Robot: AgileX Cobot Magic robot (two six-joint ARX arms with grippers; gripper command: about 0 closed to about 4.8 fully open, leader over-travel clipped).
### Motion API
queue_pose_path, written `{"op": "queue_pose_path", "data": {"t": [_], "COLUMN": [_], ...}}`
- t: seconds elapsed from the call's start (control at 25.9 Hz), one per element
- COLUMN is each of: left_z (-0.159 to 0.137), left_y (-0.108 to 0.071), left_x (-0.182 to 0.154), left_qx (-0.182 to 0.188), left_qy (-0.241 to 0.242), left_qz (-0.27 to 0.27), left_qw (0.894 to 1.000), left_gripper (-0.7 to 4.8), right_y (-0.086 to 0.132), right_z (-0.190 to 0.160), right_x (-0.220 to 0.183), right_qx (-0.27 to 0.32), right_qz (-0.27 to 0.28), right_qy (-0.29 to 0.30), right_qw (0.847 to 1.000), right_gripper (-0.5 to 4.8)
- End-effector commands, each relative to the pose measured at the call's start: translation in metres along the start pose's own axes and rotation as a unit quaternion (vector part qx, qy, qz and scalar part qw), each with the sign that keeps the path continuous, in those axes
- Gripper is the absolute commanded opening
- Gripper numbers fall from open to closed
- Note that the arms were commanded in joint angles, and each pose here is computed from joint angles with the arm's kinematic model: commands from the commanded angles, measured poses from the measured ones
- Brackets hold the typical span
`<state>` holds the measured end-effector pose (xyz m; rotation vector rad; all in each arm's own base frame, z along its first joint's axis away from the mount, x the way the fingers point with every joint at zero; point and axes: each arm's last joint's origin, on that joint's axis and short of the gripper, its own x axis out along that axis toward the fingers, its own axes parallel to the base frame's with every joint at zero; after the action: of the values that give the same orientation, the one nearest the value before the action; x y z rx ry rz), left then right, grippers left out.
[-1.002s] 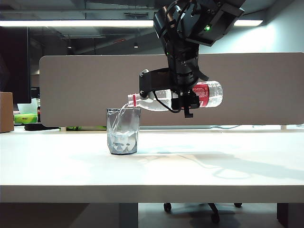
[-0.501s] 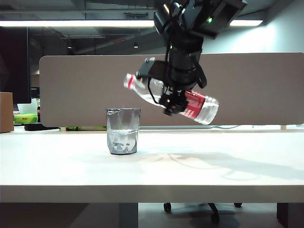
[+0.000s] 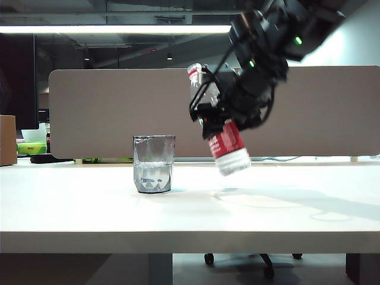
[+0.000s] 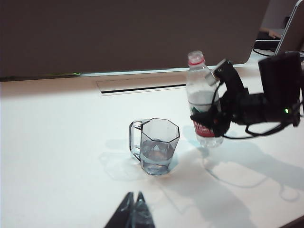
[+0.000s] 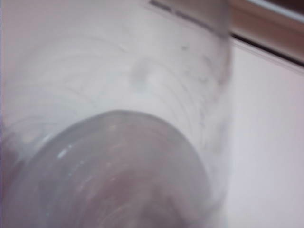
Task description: Pick up the mineral water bottle on the table and pour water into the mug until it's half full.
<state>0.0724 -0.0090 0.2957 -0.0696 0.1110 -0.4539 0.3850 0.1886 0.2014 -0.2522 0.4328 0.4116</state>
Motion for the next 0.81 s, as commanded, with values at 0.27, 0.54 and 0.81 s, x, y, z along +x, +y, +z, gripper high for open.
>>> {"op": "queue_pose_path", "data": {"t": [0.27, 0.54, 0.81], "left_z": [0.002, 0.002, 0.002], "left_y": [0.0, 0.0, 0.0], "left_x": [0.0, 0.0, 0.0], "left_qx": [0.006, 0.006, 0.006], "left_qy": [-0.007, -0.007, -0.006], "left_qz": [0.001, 0.001, 0.001], "left_qw": [1.0, 1.0, 1.0], "left_gripper": [-0.05, -0.05, -0.05], "right_y": [-0.001, 0.001, 0.005], "right_z": [-0.017, -0.046, -0.067], "right_x": [-0.016, -0.012, -0.006], "right_qx": [0.101, 0.121, 0.128], "right_qz": [0.003, 0.003, 0.018], "right_qy": [-0.205, -0.176, -0.167], "right_qw": [0.973, 0.977, 0.978], "right_gripper": [2.48, 2.49, 3.97]}}
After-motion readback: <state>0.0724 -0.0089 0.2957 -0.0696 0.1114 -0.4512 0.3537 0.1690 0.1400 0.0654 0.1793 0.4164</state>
